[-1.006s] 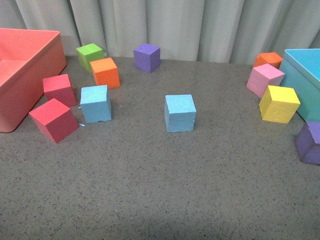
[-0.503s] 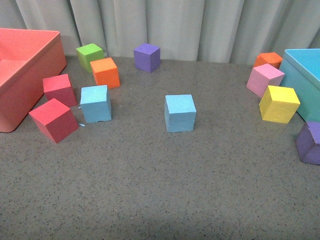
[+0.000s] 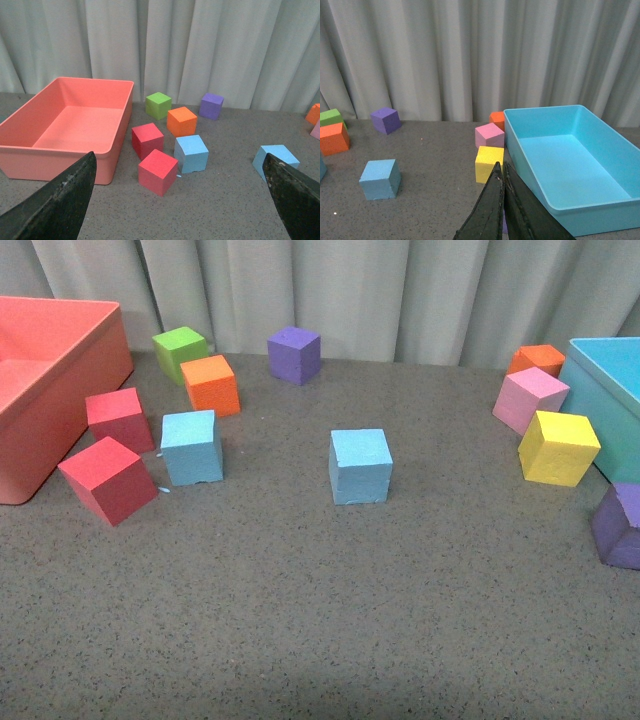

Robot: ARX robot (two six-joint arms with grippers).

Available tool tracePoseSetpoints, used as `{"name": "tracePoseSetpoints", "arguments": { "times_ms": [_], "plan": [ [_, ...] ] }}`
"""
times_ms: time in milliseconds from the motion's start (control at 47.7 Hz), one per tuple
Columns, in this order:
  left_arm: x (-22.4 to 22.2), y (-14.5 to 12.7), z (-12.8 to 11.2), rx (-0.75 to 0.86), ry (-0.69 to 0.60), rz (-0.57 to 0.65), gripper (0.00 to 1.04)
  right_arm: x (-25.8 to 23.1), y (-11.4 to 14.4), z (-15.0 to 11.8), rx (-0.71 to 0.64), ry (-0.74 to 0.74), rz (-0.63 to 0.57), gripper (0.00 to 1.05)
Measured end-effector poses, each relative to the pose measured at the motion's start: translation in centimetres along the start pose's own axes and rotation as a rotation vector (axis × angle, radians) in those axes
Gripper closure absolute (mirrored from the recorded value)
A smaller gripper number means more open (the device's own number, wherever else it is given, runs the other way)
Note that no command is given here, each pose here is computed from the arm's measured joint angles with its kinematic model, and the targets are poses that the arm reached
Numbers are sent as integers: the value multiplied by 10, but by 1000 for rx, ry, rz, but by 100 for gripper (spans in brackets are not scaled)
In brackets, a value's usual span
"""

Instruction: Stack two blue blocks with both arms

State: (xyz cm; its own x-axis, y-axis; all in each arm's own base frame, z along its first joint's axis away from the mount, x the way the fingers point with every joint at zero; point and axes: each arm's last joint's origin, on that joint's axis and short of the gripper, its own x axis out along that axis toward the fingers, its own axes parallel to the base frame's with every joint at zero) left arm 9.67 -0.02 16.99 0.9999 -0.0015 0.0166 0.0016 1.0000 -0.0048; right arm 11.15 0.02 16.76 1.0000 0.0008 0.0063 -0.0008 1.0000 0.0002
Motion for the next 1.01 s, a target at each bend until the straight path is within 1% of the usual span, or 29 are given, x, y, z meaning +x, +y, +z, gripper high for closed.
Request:
{"name": "tracePoseSetpoints", "arguments": {
  "times_ms": [272, 377, 461, 566, 608, 649, 817, 859, 880, 943, 964, 1006],
  "plan": [
    [0, 0, 0, 0, 0, 0, 7, -4, 0, 0, 0, 0, 0, 104],
    [0, 0, 0, 0, 0, 0, 7, -11, 0, -5, 0, 35, 3, 104],
    [0, 0, 0, 0, 0, 0, 7, -14, 0, -3, 0, 4, 3, 104],
    [0, 0, 0, 0, 0, 0, 7, -14, 0, -3, -1, 6, 3, 103],
    [0, 0, 0, 0, 0, 0, 7, -14, 0, -3, 0, 7, 3, 96],
    [0, 0, 0, 0, 0, 0, 7, -14, 0, -3, 0, 6, 3, 85],
    [0, 0, 0, 0, 0, 0, 7, -14, 0, -3, 0, 6, 3, 50],
    [0, 0, -1, -17, 54, 37, 7, -14, 0, -3, 0, 6, 3, 42],
    [1, 0, -1, -25, 80, 53, 7, -14, 0, -3, 0, 6, 3, 41],
    [6, 0, -3, -51, 226, 119, 7, -14, 0, -3, 0, 6, 3, 30],
    [8, 0, -4, -54, 242, 124, 7, -14, 0, -3, 0, 6, 3, 28],
    [15, -1, -4, -67, 283, 125, 7, -14, 0, -3, 0, 5, 3, 21]
  ]
}}
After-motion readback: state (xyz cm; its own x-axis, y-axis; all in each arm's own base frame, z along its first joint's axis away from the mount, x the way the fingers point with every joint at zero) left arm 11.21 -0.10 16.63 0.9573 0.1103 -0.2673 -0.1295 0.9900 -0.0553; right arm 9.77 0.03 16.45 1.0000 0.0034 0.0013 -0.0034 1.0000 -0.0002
